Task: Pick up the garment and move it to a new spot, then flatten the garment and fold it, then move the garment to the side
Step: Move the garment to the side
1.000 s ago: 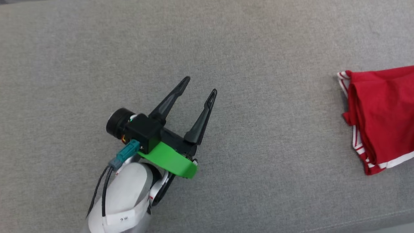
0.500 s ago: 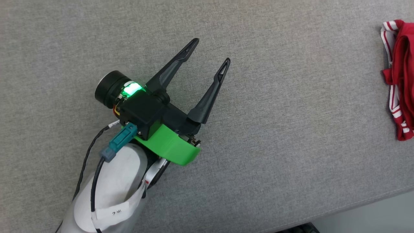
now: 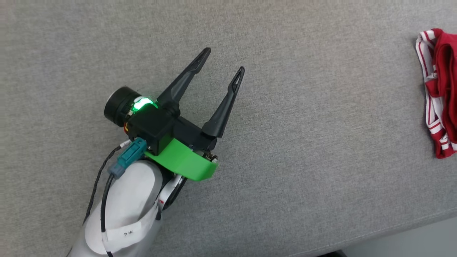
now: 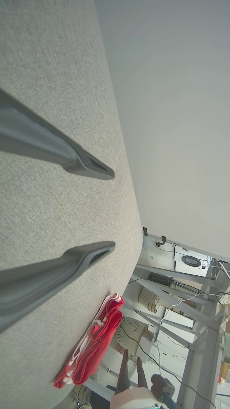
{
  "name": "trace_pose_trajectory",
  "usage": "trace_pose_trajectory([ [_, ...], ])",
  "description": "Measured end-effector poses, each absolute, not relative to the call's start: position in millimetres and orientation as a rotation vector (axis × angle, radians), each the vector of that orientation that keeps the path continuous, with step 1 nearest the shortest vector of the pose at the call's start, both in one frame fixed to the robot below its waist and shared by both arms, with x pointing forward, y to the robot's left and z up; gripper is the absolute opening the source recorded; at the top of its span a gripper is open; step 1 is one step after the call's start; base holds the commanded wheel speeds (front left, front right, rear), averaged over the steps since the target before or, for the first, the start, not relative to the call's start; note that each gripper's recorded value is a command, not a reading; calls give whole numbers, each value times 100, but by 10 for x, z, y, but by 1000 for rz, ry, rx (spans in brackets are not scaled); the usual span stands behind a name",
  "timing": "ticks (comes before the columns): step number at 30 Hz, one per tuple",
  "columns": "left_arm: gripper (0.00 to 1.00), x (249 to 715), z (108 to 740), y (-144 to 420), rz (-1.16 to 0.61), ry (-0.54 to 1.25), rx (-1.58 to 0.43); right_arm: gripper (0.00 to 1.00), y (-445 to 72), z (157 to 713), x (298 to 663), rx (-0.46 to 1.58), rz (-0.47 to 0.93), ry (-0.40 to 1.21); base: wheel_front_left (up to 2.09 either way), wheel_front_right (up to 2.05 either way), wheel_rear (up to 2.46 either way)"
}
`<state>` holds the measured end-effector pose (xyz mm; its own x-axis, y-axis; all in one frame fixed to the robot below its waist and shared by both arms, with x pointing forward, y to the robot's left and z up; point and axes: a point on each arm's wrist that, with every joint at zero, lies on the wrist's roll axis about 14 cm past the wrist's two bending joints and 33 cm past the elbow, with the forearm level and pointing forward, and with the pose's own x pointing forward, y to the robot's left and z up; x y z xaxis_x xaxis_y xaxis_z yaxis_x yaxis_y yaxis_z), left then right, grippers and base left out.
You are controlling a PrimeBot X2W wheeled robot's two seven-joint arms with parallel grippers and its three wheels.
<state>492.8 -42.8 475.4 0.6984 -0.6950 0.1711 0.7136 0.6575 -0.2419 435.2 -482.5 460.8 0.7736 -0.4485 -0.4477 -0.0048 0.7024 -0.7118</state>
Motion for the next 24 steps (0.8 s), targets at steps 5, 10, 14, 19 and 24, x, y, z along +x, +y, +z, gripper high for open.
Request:
trace_pose_trajectory([
  [5,100,4862,4761,-245,-723,-41,-313,100,-4555,4930,4517,-711,-222,490,0,0,0],
  [10,100,4773,4792,67,-614,-22,-299,100,-4011,5335,4672,-590,-135,267,0,0,0],
  [14,100,4702,4860,328,-527,-22,-287,100,-3559,5566,4666,-475,-65,128,0,0,0],
  [19,100,4543,4971,614,-443,-34,-276,100,-3029,5898,4565,-305,2,-63,0,0,0],
  [24,100,4351,5057,851,-371,-45,-276,100,-2607,5958,4358,-153,51,-172,0,0,0],
])
